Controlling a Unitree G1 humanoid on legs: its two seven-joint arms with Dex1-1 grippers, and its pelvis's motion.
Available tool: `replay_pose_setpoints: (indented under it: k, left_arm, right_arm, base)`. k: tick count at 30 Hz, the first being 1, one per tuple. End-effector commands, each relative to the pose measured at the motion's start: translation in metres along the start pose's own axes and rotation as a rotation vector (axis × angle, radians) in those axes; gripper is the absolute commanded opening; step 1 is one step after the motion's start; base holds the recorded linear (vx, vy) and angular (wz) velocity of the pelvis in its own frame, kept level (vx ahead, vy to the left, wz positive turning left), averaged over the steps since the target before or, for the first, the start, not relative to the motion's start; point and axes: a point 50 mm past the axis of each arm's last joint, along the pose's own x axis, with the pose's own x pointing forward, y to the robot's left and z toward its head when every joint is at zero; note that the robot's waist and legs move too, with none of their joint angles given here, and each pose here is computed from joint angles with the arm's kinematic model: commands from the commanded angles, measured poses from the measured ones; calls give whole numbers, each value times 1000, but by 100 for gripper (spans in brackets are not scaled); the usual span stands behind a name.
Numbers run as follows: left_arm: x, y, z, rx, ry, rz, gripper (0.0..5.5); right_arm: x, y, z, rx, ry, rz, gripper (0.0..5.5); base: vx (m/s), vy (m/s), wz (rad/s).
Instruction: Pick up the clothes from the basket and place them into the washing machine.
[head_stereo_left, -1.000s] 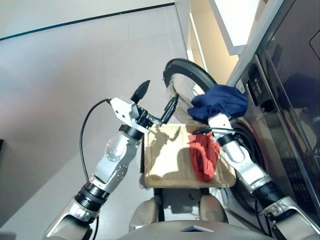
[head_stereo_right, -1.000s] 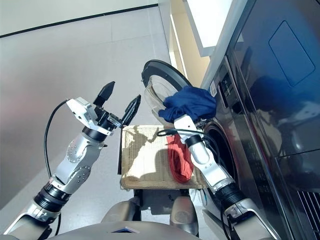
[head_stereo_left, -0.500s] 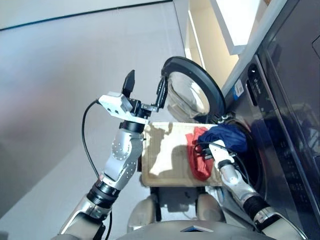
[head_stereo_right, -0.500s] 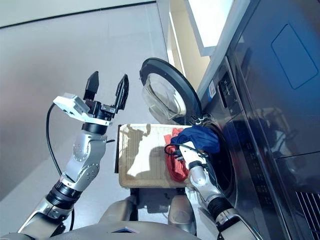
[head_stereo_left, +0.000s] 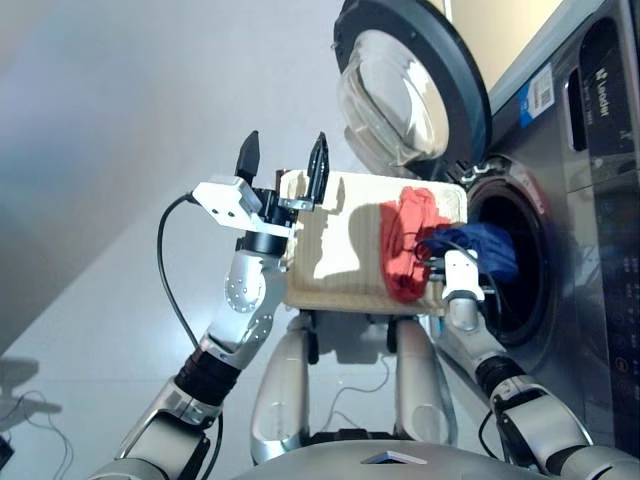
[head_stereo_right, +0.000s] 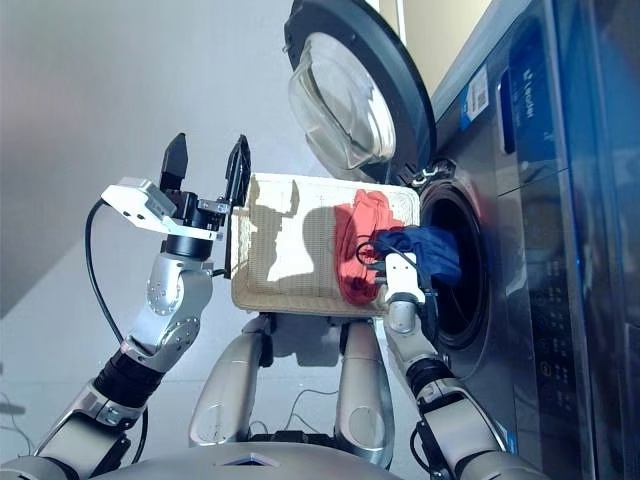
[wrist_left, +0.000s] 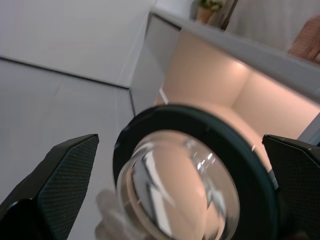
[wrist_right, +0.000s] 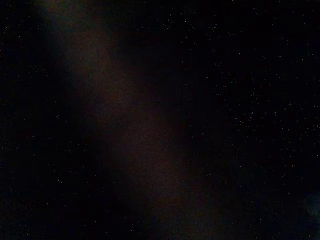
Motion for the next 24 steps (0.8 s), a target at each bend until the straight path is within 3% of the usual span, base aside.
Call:
replay_pose_setpoints:
  k: [1,12,17,24]
  left_arm:
    - [9,-11,32,-24,-171,-54,550]
    - [17,-19,45,-8,-233,-87,550]
    - [19,-18,49,-7,-248,-74,550]
    - [19,-16,52,13,-255,-66,550]
  right_arm:
    - [16,-26,21,98,-85,-160,0]
    - [58,-127,82,227,-190,-631,0]
    - [61,-164,103,424,-218,-797,0]
    - [56,-202,104,528,-217,-934,0]
  base:
    - [-64,-8,114]
    - [-13,0,15]
    - [0,0,0]
    - [0,0,0]
